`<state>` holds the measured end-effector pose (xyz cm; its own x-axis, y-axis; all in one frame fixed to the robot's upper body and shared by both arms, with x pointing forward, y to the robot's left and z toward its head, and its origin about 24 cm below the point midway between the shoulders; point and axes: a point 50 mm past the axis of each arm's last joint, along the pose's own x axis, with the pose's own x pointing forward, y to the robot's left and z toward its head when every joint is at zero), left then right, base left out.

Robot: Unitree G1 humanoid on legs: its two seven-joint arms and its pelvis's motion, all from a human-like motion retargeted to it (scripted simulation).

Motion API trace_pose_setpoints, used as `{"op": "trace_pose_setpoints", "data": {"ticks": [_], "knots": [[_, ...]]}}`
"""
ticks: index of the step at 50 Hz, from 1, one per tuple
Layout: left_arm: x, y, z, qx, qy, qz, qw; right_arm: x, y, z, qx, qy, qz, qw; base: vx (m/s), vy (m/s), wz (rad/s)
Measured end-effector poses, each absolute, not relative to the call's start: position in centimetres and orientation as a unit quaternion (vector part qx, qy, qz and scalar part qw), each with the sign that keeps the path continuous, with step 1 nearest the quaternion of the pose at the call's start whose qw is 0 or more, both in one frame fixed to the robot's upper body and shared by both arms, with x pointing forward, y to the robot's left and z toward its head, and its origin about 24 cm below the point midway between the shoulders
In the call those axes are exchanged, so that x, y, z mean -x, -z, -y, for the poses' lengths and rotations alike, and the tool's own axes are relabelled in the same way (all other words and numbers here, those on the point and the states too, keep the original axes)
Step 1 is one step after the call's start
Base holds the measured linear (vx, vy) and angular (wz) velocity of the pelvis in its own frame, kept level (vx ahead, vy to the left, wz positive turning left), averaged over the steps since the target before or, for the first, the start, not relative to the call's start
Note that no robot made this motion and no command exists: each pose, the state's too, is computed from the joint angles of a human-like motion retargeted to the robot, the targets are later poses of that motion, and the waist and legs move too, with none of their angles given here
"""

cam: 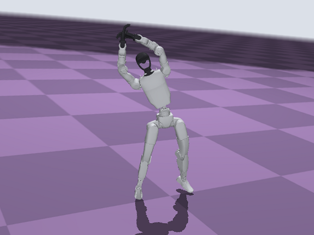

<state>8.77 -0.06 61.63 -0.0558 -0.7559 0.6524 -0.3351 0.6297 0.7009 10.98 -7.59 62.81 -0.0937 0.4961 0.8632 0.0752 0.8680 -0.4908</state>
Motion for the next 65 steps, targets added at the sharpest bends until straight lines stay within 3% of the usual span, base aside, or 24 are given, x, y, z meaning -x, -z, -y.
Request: {"op": "trace_pose_setpoints", "data": {"ticks": [31,65], "knots": [[-9.8,-60.9,1.1,-0.409,0.212,0.682,0.568,-12.8,-62.3,8.8,0.166,-0.184,0.706,0.664,0.02,0.0,-0.06],[-7.9,-62.6,-1.3,-0.383,0.172,0.702,0.575,-9.6,-63.4,6.5,0.197,-0.199,0.713,0.643,-0.07,0.17,0.26]]}}
